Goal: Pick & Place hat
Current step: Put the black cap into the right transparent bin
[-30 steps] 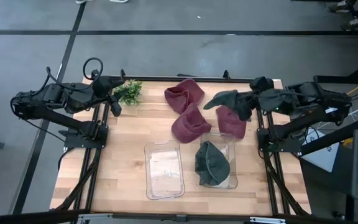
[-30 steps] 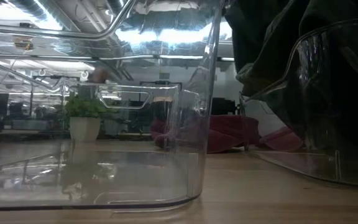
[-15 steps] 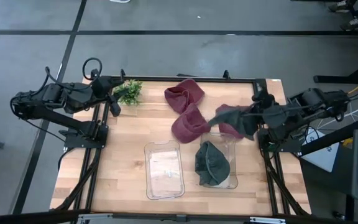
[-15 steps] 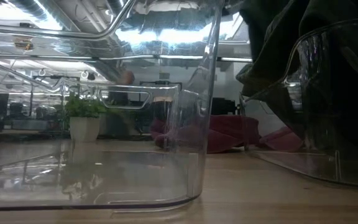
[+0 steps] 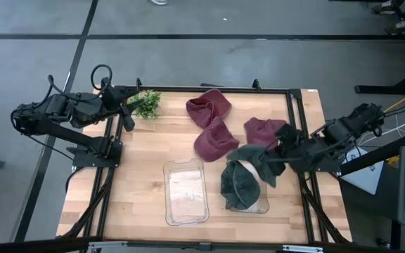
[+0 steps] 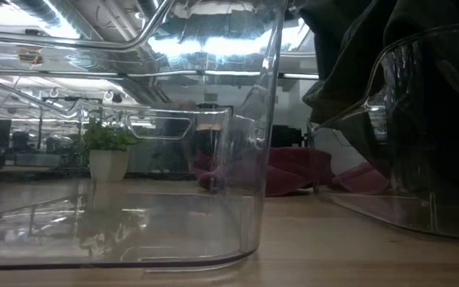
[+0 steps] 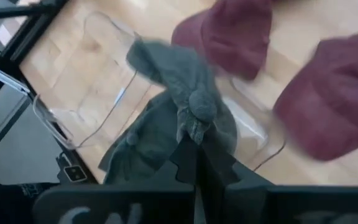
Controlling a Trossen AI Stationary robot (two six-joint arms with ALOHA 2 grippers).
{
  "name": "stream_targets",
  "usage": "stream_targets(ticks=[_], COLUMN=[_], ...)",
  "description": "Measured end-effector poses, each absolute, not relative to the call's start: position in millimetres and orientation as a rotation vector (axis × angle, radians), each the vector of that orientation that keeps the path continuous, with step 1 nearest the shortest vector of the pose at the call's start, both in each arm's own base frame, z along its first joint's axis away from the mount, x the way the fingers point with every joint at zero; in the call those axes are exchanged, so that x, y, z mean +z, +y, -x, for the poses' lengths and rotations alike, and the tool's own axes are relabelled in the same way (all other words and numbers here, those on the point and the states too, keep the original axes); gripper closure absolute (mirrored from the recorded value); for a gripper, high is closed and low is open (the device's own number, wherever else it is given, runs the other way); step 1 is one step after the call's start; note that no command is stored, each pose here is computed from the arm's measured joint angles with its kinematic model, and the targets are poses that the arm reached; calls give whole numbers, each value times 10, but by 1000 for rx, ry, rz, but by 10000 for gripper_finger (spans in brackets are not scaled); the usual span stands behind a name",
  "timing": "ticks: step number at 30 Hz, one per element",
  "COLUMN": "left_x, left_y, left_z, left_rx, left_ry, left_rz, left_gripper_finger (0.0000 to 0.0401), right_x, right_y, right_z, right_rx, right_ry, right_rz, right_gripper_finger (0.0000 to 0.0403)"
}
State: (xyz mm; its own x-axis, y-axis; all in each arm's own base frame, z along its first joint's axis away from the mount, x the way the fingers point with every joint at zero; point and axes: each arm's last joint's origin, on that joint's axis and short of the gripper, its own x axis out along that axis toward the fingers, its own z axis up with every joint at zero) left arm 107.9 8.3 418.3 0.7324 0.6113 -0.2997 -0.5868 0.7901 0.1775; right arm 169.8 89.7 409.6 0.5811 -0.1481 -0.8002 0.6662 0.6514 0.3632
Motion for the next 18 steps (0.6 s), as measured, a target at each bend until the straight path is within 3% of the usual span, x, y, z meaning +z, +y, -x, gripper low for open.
stream_targets(ticks=[18], left_x=[4186], left_y=[84], left_z=[-1071], left_rx=[653], left_ry=[367], left_rz=[-112], left_gripper_finger=[256], right_x=[3837], right_y=[1445], right_z=[-1825], right_rx=[-529], right_ry=[1045], right_rz=[-910], right_gripper_finger=[401])
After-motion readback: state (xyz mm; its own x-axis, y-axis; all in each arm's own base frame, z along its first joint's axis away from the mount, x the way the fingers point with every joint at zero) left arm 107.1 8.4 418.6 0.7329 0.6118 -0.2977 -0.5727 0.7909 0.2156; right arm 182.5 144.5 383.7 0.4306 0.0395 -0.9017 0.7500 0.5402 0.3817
